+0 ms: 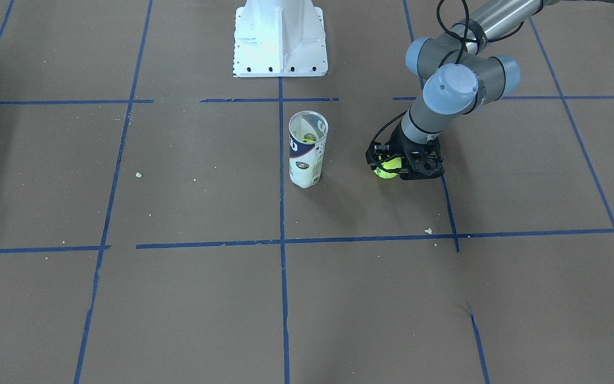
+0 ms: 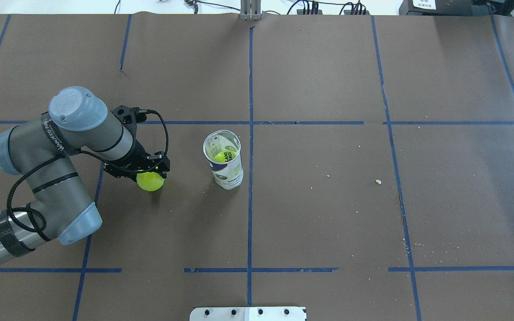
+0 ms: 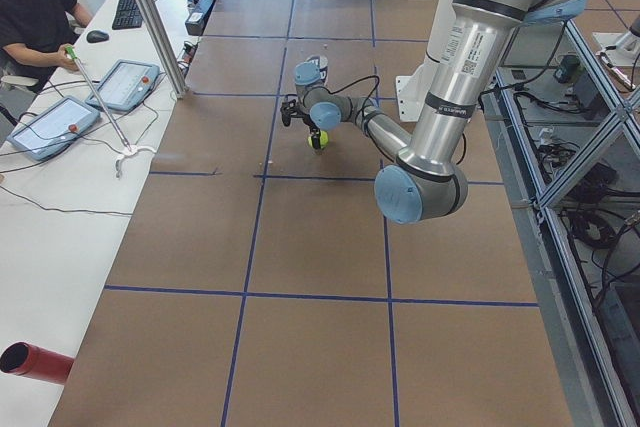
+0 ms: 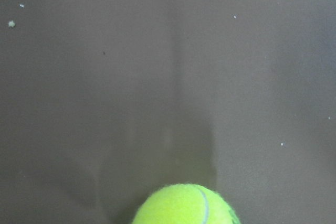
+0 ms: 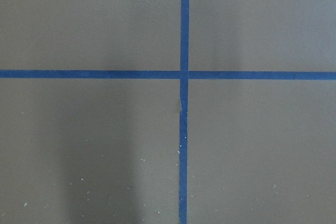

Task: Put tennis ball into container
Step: 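Close the left gripper around the tennis ball, then lift the ball with the left gripper and carry it over the clear cup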

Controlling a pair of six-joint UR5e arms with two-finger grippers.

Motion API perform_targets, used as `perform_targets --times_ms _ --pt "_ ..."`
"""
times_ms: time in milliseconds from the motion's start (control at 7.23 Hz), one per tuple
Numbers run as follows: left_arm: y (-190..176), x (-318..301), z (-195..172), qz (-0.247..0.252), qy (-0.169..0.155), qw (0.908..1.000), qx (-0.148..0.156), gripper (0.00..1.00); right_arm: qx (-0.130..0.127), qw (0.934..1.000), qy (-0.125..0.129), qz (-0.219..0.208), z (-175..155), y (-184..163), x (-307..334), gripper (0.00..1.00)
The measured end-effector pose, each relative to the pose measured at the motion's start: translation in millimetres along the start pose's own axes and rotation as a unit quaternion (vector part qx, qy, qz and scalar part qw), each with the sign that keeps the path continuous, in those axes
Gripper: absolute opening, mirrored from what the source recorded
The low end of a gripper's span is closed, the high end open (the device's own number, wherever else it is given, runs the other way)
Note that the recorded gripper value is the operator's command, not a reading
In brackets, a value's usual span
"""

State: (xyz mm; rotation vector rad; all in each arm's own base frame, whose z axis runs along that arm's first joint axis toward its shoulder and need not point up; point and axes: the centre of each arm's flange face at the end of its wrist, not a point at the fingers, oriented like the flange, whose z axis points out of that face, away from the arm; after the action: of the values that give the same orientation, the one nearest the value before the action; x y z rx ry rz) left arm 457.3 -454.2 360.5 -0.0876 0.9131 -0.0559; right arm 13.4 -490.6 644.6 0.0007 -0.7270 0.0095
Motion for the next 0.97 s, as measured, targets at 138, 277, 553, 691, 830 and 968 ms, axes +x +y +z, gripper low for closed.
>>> perform_targets --times_ms 138,277,553,691,830,968 --pt "3.1 3.3 -16.0 0.003 0.007 1.0000 0.005 0.00 0.000 1.0000 0.000 0.000 0.0 0.0 0.0 1.00" --pt "5.2 4.4 -54.1 0.002 0.009 0.9998 0.016 0.00 0.000 1.0000 0.000 0.000 0.1 0.0 -0.1 1.00" --pt "2.0 7.4 -162.1 -0.004 -0.024 0.9989 0.039 0.00 0.000 1.0000 0.000 0.000 0.3 0.0 -0.3 1.00" --pt "6.3 17.4 -210.8 -0.006 -0.040 0.9982 0.045 0.00 0.000 1.0000 0.000 0.000 0.2 0.0 -0.2 1.00" --pt "14.8 30.1 -250.4 -0.009 -0.045 0.9978 0.049 0.00 0.000 1.0000 0.000 0.000 0.1 0.0 -0.1 1.00" --pt "21.1 43.2 -272.5 -0.011 -0.041 0.9981 0.045 0.00 0.000 1.0000 0.000 0.000 0.0 0.0 0.0 1.00"
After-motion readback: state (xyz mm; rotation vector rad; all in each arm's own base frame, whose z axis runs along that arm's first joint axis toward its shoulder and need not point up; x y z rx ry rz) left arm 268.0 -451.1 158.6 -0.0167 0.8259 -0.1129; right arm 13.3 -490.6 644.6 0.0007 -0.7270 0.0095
